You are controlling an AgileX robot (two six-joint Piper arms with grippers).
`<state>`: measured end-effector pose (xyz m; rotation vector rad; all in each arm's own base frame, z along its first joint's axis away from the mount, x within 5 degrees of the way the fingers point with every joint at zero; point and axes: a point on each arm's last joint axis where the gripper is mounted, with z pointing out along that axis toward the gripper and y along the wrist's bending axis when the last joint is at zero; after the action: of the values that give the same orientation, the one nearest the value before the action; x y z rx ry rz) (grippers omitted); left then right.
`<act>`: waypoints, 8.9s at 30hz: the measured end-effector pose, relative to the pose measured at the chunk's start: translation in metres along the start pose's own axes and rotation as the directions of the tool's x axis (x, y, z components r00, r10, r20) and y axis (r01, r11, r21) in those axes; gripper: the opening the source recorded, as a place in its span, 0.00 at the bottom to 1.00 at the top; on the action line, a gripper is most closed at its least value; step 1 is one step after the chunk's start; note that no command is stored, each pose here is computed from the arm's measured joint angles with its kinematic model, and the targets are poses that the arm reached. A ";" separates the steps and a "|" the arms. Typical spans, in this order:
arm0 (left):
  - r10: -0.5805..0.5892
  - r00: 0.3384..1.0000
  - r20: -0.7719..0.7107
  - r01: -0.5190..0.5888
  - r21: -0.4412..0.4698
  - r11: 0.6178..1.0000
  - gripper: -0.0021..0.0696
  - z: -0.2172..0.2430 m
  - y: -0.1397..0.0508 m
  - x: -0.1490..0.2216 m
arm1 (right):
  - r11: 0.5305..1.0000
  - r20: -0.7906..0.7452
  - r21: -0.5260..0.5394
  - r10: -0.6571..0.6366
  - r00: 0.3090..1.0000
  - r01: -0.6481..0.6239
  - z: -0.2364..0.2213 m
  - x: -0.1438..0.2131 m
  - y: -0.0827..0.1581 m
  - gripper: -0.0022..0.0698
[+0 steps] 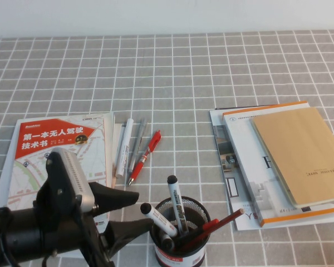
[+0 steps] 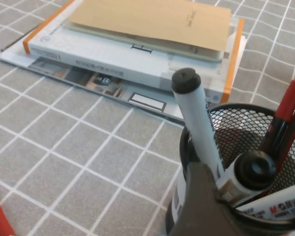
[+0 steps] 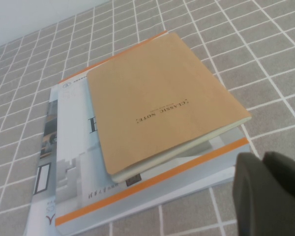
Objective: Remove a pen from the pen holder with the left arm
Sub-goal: 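Take a marker out of the pen holder and lay it on the table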
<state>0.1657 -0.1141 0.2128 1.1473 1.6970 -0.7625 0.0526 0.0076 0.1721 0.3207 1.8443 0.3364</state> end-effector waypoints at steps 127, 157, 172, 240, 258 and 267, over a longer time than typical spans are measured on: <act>-0.408 0.647 -0.645 0.331 -0.245 0.911 0.21 0.146 0.180 -0.110 | 1.000 0.000 0.000 0.000 1.000 0.000 0.000 0.000 0.000 0.01; -0.470 0.707 -0.528 0.349 -0.317 0.882 0.21 0.191 0.196 -0.082 | 1.000 0.000 0.000 0.000 1.000 0.000 0.000 0.000 0.000 0.01; -0.523 0.661 -0.538 0.391 -0.348 0.852 0.21 0.205 0.200 -0.059 | 1.000 0.000 0.000 0.000 1.000 0.000 0.000 0.000 0.000 0.01; -0.342 0.847 -0.408 0.119 -0.481 0.868 0.04 0.062 0.152 -0.200 | 1.000 0.000 0.000 0.000 1.000 0.000 0.000 0.000 0.000 0.01; -0.319 0.941 -0.109 0.227 -0.496 0.838 0.03 -0.055 0.018 -0.116 | 1.000 0.000 0.000 0.000 1.000 0.000 0.000 0.000 0.000 0.01; -0.233 0.969 -0.077 0.155 -0.541 0.826 0.03 -0.065 0.014 -0.109 | 1.000 0.000 0.000 0.000 1.000 0.000 0.000 0.000 0.000 0.01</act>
<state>0.1720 -0.0927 0.3383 0.6531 1.9997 -0.2890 0.0526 0.0076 0.1721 0.3207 1.8443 0.3364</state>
